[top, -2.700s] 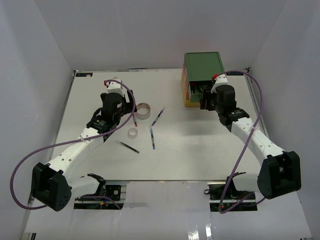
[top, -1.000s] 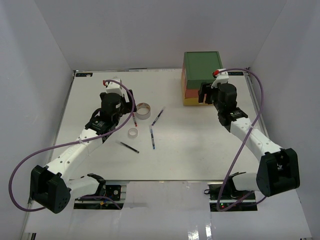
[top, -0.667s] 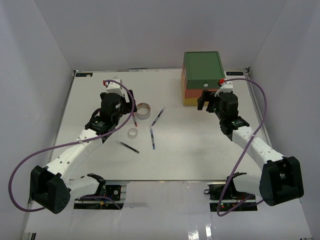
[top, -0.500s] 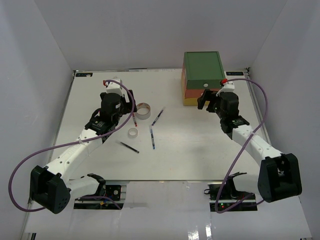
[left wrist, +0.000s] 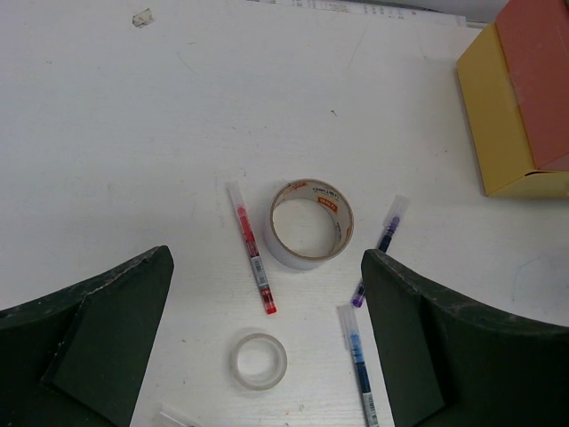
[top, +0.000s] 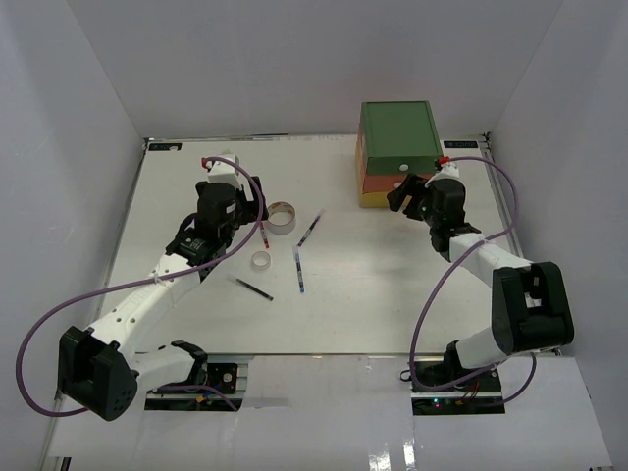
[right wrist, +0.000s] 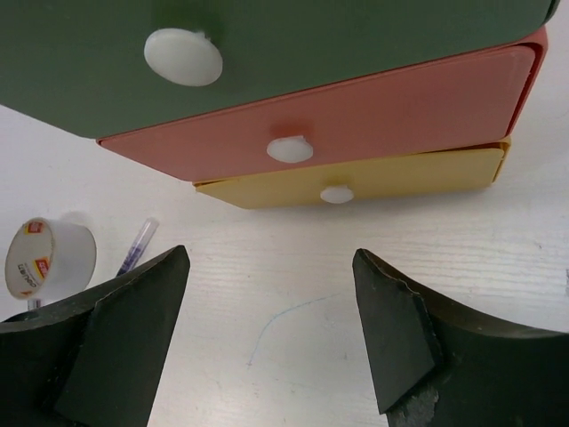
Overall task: Sort the stationery into containers
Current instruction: Open the drawer in the storage box.
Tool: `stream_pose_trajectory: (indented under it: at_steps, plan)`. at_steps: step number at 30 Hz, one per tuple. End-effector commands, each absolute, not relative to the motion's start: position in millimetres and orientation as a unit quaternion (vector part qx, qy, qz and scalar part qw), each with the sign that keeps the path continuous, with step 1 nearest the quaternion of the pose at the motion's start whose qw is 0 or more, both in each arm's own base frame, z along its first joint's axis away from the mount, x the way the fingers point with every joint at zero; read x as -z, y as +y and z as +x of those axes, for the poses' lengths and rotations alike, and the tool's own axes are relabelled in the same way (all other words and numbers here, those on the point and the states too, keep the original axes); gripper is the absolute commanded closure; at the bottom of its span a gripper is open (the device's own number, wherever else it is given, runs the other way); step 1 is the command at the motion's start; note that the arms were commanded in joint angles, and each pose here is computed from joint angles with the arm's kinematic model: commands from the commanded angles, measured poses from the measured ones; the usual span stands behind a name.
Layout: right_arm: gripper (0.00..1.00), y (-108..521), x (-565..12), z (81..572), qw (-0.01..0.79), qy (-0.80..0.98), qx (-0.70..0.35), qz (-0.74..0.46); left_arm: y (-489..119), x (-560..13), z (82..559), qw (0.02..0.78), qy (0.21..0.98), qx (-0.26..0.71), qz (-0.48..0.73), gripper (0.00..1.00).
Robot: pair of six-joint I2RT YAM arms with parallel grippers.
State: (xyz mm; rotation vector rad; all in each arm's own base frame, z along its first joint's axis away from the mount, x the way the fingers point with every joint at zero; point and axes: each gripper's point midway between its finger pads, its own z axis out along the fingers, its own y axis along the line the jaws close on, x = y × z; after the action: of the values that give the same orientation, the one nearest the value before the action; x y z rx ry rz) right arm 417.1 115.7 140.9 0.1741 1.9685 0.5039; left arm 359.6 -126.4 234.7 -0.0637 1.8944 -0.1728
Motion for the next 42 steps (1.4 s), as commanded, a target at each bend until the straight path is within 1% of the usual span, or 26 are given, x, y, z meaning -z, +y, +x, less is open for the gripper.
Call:
stream_pose_trajectory:
  at_steps: [1, 2, 6, 10, 22, 29, 35, 42]
  plan:
    - [0.2, 119.7, -171.9, 440.3, 0.57, 0.782, -0.236, 0.082, -122.3, -247.2, 355.8, 0.597, 0.798, 0.077, -0.03, 0.02]
    - [0.23, 120.8, -175.4, 443.1, 0.579, 0.774, -0.242, 0.083, -122.3, -246.9, 355.6, 0.597, 0.798, 0.077, -0.03, 0.02]
    - [0.24, 120.3, -171.8, 450.0, 0.589, 0.765, -0.245, 0.09, -121.0, -247.1, 355.6, 0.598, 0.798, 0.074, -0.031, 0.02]
    - [0.27, 118.1, -170.0, 457.7, 0.599, 0.756, -0.246, 0.099, -120.4, -248.0, 355.7, 0.599, 0.797, 0.073, -0.032, 0.02]
    - [0.34, 114.8, -164.6, 477.2, 0.609, 0.744, -0.251, 0.112, -120.1, -248.1, 355.5, 0.6, 0.796, 0.072, -0.03, 0.02]
    - [0.4, 116.9, -162.8, 483.8, 0.613, 0.741, -0.254, 0.107, -119.6, -247.5, 356.1, 0.6, 0.796, 0.071, -0.029, 0.02]
    - [0.42, 116.4, -159.0, 488.8, 0.611, 0.742, -0.255, 0.105, -120.8, -247.2, 355.4, 0.6, 0.797, 0.073, -0.028, 0.02]
    - [0.48, 119.4, -163.3, 491.4, 0.614, 0.738, -0.262, 0.097, -120.8, -247.3, 355.4, 0.6, 0.797, 0.073, -0.028, 0.02]
